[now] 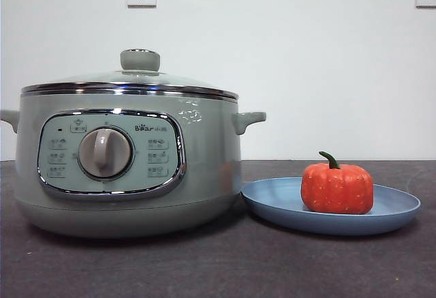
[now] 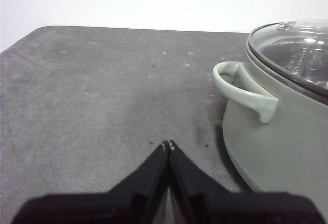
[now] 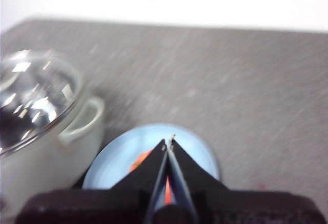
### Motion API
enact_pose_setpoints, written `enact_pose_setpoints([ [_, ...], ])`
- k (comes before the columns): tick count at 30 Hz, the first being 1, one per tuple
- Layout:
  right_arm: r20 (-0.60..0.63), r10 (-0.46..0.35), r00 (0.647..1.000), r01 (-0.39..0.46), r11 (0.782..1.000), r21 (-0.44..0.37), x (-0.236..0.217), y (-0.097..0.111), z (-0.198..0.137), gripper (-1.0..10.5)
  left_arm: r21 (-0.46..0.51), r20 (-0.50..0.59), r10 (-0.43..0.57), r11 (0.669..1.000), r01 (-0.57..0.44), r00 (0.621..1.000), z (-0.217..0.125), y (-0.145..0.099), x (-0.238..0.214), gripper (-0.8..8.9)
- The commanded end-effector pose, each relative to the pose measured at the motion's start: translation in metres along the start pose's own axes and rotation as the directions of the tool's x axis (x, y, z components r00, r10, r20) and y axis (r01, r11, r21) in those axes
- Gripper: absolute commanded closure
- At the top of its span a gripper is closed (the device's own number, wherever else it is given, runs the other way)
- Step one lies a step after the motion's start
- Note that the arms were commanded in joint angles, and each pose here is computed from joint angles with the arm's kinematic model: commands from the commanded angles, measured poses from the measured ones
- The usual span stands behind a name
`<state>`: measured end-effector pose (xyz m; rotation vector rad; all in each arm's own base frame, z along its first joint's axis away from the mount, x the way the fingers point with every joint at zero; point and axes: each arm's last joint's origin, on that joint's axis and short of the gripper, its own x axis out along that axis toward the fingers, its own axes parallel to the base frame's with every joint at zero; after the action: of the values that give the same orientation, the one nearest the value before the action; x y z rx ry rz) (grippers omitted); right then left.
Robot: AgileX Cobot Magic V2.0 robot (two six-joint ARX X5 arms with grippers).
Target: Take the pumpkin out from the steamer,put the pumpkin in the blue plate,close the lid
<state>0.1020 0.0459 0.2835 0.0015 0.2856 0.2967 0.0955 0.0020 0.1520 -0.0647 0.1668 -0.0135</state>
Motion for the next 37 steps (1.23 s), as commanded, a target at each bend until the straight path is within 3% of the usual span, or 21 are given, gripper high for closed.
enact_pose_setpoints([
  [1, 0.018, 0.0, 1.0, 0.0, 1.0, 0.015, 0.003, -0.012, -0.029, 9.5, -0.008, -0.011, 0.006, 1.0, -0.006, 1.0, -0.005, 0.001, 0.001, 8.15],
  [9, 0.059, -0.048, 0.997, 0.044, 0.997, 0.066, 0.013, -0.031, -0.097, 9.5, -0.008, -0.011, 0.006, 1.0, -0.006, 1.0, -0.005, 0.001, 0.001, 8.15],
  [17, 0.077, -0.09, 0.993, 0.084, 0.993, 0.08, 0.021, -0.037, -0.132, 9.5, -0.008, -0.011, 0.006, 1.0, -0.006, 1.0, -0.005, 0.001, 0.001, 8.15],
  [21, 0.121, -0.092, 0.988, 0.083, 0.994, 0.076, 0.02, -0.037, -0.13, 9.5, -0.008, -0.011, 0.006, 1.0, -0.006, 1.0, -0.005, 0.001, 0.001, 8.15],
  [37, 0.103, -0.099, 0.99, 0.09, 0.992, 0.086, 0.02, -0.037, -0.131, 9.5, -0.008, -0.01, 0.005, 1.0, -0.005, 1.0, -0.005, 0.001, 0.001, 8.15],
])
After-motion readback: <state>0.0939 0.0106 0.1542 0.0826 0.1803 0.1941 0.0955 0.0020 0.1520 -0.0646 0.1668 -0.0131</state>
